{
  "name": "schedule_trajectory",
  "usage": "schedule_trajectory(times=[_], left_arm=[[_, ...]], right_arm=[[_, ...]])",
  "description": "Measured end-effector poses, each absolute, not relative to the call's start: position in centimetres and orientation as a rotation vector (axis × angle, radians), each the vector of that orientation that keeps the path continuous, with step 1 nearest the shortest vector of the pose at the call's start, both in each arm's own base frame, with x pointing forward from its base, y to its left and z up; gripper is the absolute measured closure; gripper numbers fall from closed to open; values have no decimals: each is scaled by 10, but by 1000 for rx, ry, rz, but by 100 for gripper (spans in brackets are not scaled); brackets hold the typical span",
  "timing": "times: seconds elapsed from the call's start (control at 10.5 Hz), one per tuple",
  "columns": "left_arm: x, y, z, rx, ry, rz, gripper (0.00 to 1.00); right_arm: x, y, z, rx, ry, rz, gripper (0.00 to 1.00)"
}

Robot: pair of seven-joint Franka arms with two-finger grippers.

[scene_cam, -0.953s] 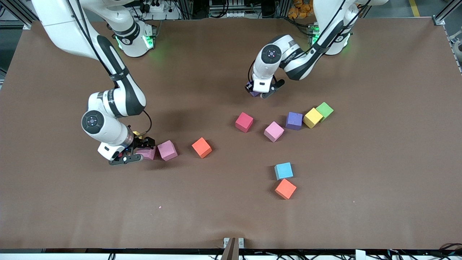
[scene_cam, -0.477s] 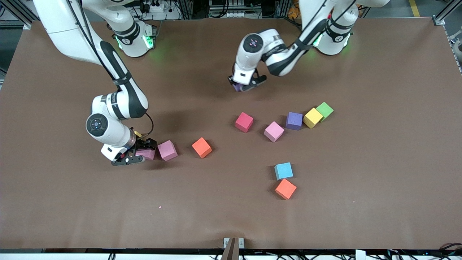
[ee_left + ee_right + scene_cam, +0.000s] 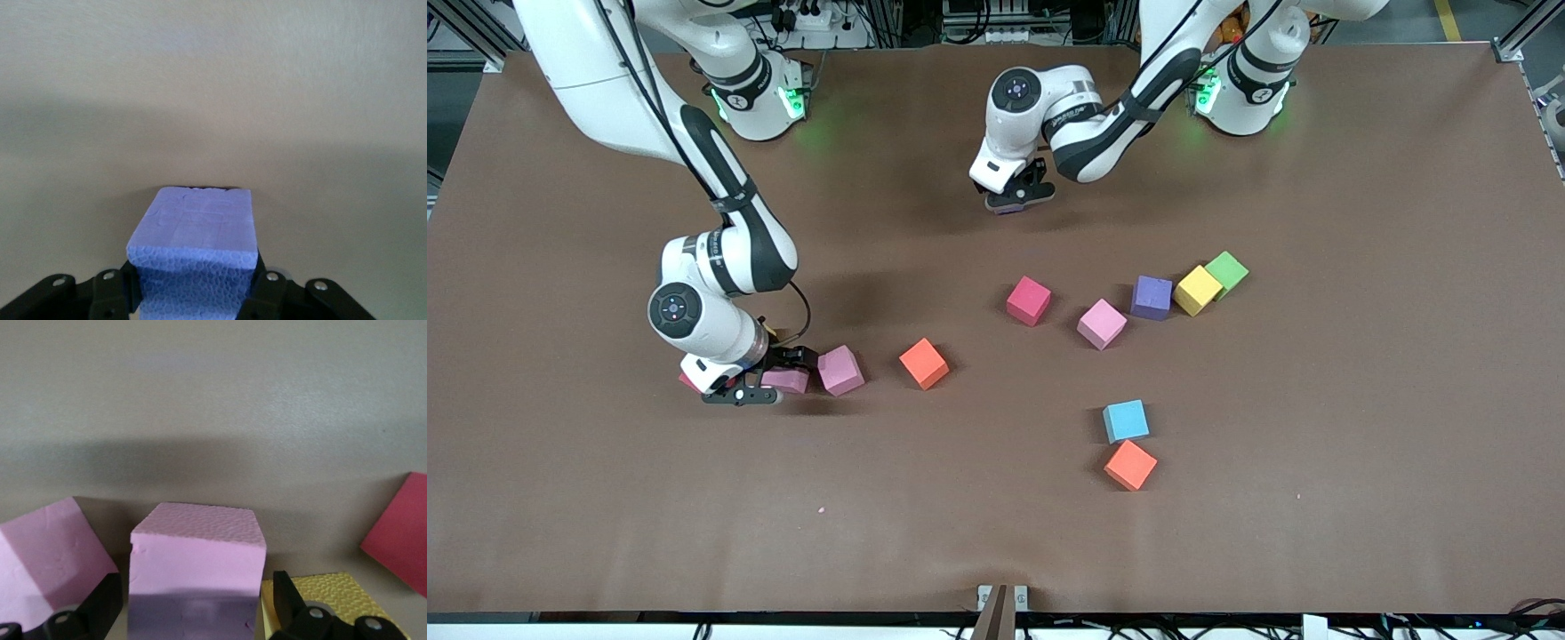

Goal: Form number 2 with 11 blocks

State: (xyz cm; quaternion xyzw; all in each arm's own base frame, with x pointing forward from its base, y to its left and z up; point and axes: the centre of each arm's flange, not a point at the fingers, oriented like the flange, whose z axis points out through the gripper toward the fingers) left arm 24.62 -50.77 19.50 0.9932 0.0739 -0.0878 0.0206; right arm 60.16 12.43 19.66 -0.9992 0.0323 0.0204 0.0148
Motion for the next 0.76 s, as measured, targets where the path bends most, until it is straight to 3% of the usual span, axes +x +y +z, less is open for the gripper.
schedule_trajectory(times=[0.57, 0.76], left_arm=[[255, -522, 196, 3131, 96, -322, 40], [263, -527, 202, 3127, 106, -315, 9]], right_arm=[[612, 122, 205, -3083, 407, 35, 4], [610, 129, 203, -3083, 393, 42, 11]])
